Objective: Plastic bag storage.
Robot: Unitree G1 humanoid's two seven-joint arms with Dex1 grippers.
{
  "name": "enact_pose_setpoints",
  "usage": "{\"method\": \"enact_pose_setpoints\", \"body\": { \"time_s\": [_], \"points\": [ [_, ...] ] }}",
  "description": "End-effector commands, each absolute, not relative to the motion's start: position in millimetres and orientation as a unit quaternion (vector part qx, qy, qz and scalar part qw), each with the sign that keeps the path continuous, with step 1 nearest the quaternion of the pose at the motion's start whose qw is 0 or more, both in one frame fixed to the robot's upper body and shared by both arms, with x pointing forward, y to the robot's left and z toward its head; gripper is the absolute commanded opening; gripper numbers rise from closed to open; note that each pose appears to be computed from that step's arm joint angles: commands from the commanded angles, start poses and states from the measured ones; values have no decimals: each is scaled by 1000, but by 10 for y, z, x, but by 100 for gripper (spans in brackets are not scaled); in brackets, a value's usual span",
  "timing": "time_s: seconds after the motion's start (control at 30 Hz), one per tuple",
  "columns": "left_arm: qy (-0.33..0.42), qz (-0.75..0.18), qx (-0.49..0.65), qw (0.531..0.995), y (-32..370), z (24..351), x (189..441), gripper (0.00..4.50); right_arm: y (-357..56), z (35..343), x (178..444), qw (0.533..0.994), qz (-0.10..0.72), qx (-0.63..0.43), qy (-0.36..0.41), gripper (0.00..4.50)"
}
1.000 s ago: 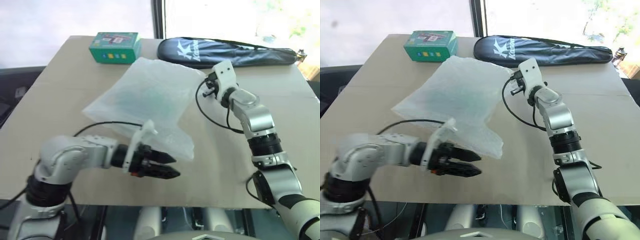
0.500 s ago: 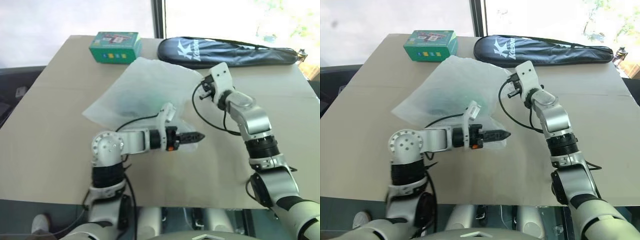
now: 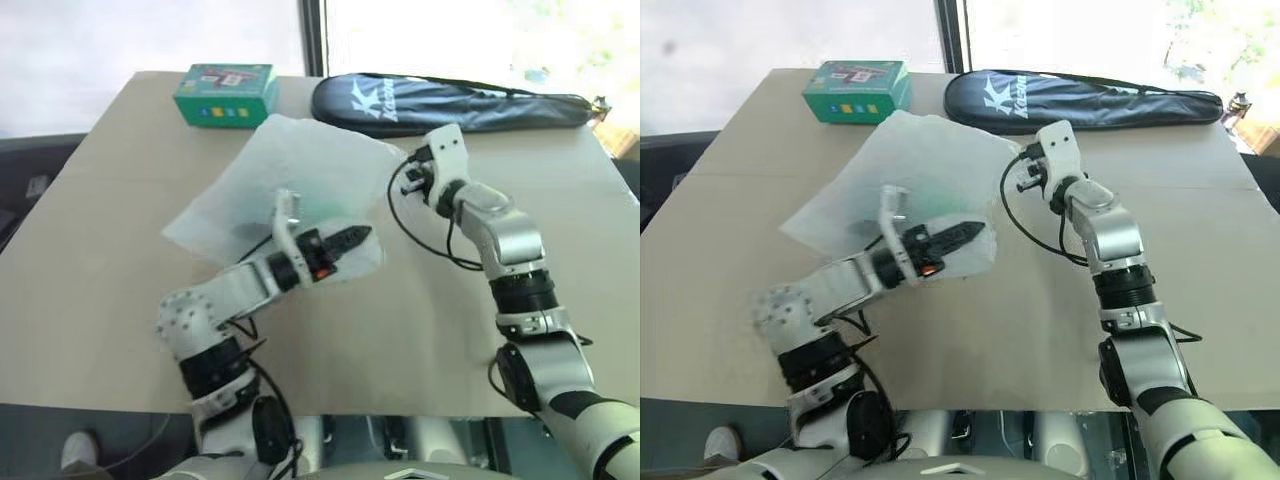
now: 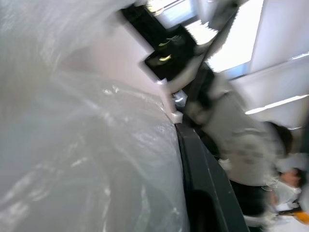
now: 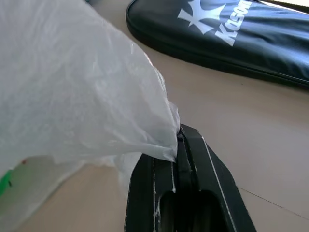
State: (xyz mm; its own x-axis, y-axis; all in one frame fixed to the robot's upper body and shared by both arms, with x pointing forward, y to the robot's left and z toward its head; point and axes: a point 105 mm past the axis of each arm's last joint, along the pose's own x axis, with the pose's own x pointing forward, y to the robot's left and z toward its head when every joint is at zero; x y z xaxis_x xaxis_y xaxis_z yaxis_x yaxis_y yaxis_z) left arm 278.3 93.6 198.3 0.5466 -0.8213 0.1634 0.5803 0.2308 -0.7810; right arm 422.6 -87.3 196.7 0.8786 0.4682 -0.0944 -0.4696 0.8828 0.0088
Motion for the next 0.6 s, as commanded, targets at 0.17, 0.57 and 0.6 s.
{"method": "enact_pose_setpoints", "body": {
  "time_s": [0.17,0.57,0.6],
  "points": [
    [-139,-457,-482,735,1741,3286,2699,4,-750,2969,3923,892,385,236,-24,0],
    [-258,-336,-422,801,2230,4453,3336,4,-1113,4424,3652,817,404,377,-166,0],
    [-265,-335,-418,802,2239,4511,3364,4,-1133,4478,3629,815,404,378,-170,0]
  ]
}}
